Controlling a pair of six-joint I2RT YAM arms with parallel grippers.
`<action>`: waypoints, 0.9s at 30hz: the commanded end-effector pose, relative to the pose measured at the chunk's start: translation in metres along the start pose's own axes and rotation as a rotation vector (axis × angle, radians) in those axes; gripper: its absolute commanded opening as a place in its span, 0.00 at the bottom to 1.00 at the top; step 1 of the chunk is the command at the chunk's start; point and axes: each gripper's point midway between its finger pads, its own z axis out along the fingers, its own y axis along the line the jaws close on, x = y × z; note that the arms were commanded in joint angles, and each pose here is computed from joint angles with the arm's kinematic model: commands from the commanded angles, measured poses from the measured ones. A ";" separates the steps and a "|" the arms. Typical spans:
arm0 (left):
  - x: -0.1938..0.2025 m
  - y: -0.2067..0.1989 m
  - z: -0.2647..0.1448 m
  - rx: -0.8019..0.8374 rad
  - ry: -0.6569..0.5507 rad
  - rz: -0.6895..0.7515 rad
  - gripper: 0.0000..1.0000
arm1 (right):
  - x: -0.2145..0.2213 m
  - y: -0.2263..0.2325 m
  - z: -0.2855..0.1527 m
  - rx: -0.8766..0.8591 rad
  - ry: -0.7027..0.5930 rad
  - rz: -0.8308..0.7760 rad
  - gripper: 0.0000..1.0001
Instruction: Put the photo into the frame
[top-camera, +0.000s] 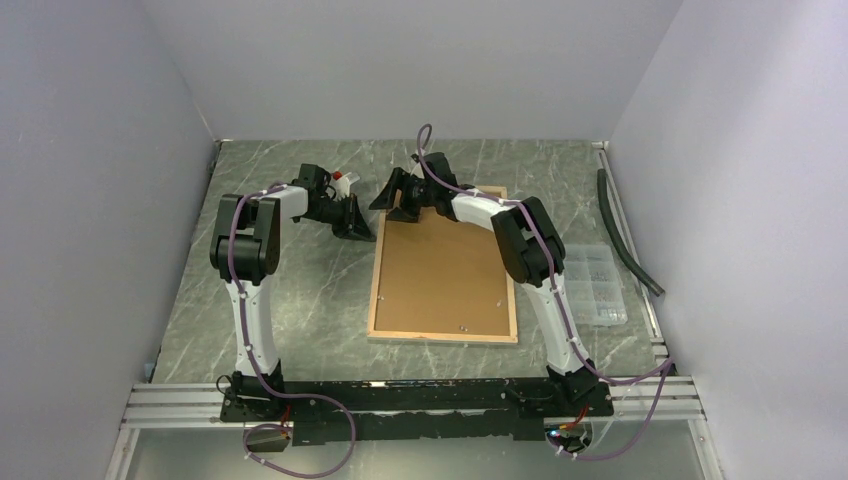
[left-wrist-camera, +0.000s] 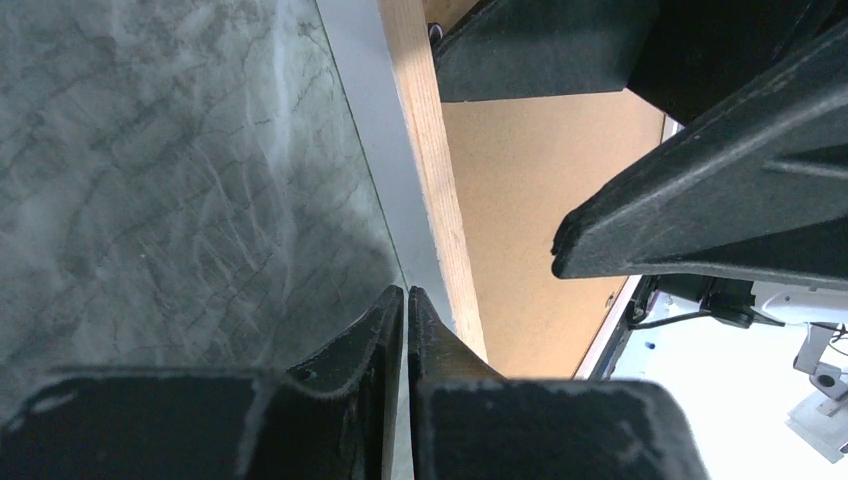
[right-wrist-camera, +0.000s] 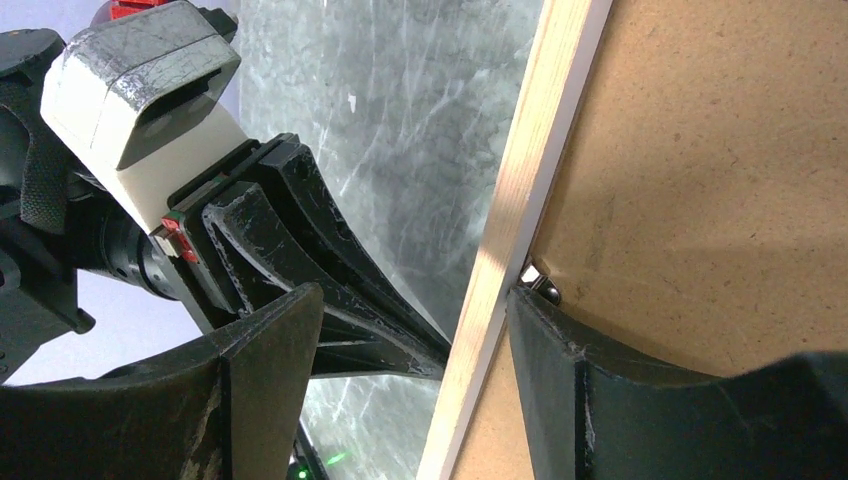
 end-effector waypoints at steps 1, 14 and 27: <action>-0.005 -0.019 -0.009 0.034 -0.013 0.059 0.11 | -0.004 0.008 0.003 -0.026 -0.005 -0.011 0.71; 0.025 -0.013 -0.025 -0.132 0.068 0.268 0.12 | -0.080 0.006 -0.160 0.126 -0.271 -0.064 0.98; 0.091 -0.016 -0.026 -0.266 0.246 0.504 0.12 | -0.099 -0.159 -0.301 0.647 -0.540 0.166 1.00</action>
